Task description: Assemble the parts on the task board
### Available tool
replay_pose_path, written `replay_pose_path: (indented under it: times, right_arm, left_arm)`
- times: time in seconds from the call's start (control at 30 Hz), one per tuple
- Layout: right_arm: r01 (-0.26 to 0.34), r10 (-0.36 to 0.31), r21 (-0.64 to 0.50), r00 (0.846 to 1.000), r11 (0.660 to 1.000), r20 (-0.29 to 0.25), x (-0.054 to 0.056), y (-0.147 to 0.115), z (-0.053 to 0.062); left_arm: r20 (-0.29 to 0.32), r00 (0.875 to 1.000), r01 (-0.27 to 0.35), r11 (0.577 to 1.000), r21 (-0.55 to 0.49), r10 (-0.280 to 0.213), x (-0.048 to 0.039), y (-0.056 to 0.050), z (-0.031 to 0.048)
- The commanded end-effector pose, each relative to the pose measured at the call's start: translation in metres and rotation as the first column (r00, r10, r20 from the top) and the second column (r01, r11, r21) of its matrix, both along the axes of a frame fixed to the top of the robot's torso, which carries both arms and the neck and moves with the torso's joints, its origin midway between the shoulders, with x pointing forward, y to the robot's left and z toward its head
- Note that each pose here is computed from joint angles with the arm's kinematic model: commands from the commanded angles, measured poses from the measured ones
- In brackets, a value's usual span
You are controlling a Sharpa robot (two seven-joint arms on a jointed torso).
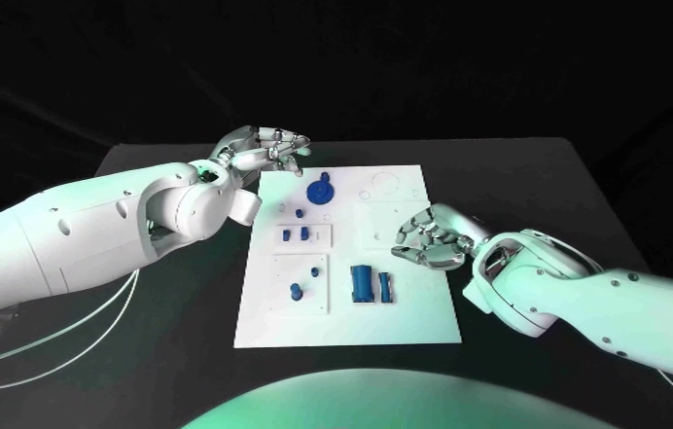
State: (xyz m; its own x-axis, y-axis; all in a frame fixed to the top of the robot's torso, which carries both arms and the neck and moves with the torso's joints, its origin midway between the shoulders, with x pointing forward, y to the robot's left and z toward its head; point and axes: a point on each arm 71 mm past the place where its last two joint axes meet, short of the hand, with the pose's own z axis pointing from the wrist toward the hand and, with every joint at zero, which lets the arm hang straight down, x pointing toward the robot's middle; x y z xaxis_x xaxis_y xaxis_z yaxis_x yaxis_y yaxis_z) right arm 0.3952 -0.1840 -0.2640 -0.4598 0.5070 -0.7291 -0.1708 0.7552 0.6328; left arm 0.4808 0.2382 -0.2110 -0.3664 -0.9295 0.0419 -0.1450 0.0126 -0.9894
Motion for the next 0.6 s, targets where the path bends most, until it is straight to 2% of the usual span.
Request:
replay_pose_path:
  times: [0.03, 0.17, 0.23, 0.33, 0.5, 0.6]
  right_arm:
    - [0.024, -0.024, 0.269, 1.0, 0.963, -0.006, 0.02, -0.006, 0.01]
    - [0.128, -0.108, 0.412, 0.992, 0.902, -0.071, 0.053, -0.02, 0.015]
    - [0.168, -0.139, 0.464, 0.986, 0.87, -0.096, 0.066, -0.025, 0.017]
    - [0.223, -0.18, 0.548, 0.975, 0.806, -0.132, 0.087, -0.032, 0.02]
    - [0.259, -0.212, 0.623, 0.966, 0.738, -0.15, 0.111, -0.037, 0.021]
    - [0.266, -0.217, 0.649, 0.964, 0.712, -0.156, 0.122, -0.037, 0.02]
  left_arm:
    - [0.065, 0.996, -0.052, 0.998, -0.044, 0.055, 0.0027, 0.001, 0.0035]
    - [0.082, 0.992, -0.095, 0.994, -0.061, 0.1, 0.0072, 0.004, 0.0002]
    - [0.081, 0.989, -0.115, 0.991, -0.068, 0.12, 0.0092, 0.006, -0.0019]
    - [0.068, 0.986, -0.147, 0.985, -0.087, 0.153, 0.0112, 0.006, -0.0084]
    - [0.054, 0.984, -0.165, 0.98, -0.111, 0.172, 0.0139, 0.002, -0.0188]
    - [0.053, 0.983, -0.166, 0.978, -0.123, 0.174, 0.0163, 0.0, -0.0249]
